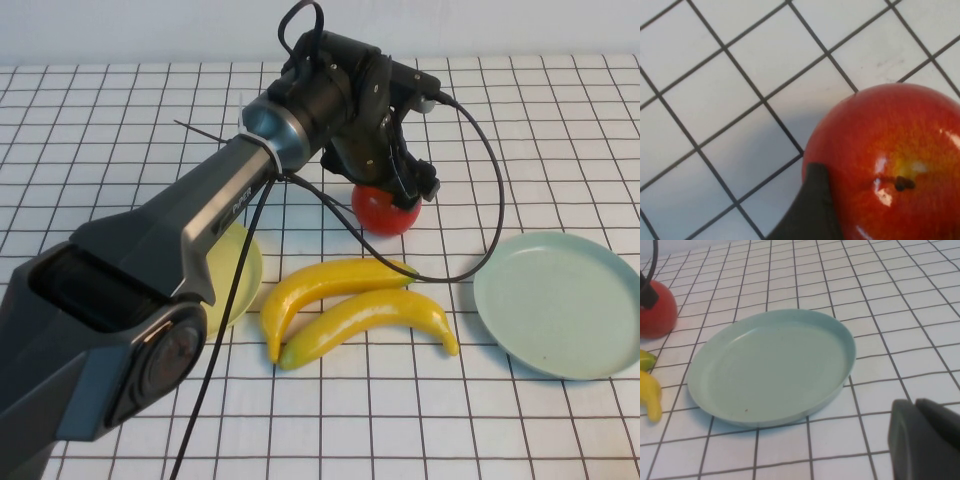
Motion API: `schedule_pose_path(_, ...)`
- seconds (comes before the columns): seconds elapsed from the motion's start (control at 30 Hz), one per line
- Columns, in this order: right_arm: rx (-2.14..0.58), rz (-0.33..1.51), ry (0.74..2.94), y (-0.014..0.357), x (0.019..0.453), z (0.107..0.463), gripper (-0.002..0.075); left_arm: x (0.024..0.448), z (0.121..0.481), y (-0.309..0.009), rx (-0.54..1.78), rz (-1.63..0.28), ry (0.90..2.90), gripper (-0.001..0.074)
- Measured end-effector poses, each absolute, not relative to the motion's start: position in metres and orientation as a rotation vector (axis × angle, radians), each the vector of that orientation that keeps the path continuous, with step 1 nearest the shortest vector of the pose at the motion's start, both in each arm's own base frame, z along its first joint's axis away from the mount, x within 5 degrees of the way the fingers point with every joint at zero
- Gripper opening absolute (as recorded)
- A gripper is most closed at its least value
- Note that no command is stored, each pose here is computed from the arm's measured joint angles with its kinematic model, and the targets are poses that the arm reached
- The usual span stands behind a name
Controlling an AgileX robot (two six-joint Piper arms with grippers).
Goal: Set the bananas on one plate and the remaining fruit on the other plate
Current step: Put one type of fruit in the left plate
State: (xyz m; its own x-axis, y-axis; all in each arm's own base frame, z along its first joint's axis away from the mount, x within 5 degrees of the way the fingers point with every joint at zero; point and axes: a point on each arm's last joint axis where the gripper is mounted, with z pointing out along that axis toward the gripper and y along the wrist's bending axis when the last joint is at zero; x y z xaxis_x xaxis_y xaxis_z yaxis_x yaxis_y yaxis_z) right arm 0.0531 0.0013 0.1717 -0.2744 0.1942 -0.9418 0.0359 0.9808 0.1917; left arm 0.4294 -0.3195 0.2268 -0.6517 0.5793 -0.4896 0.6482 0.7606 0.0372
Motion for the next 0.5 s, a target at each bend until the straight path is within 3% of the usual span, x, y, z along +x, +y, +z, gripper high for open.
schedule_pose_path(0.33,0.168,0.153,1.846,0.001,0.053,0.172,-0.0017,0.426,0.234,-0.313,0.944,-0.131,2.510,0.0578)
schedule_pose_path(0.5,0.168,0.153,1.846,0.001,0.053,0.172,-0.0017,0.418,0.271,-0.300,0.940,-0.047,2.485,0.0578)
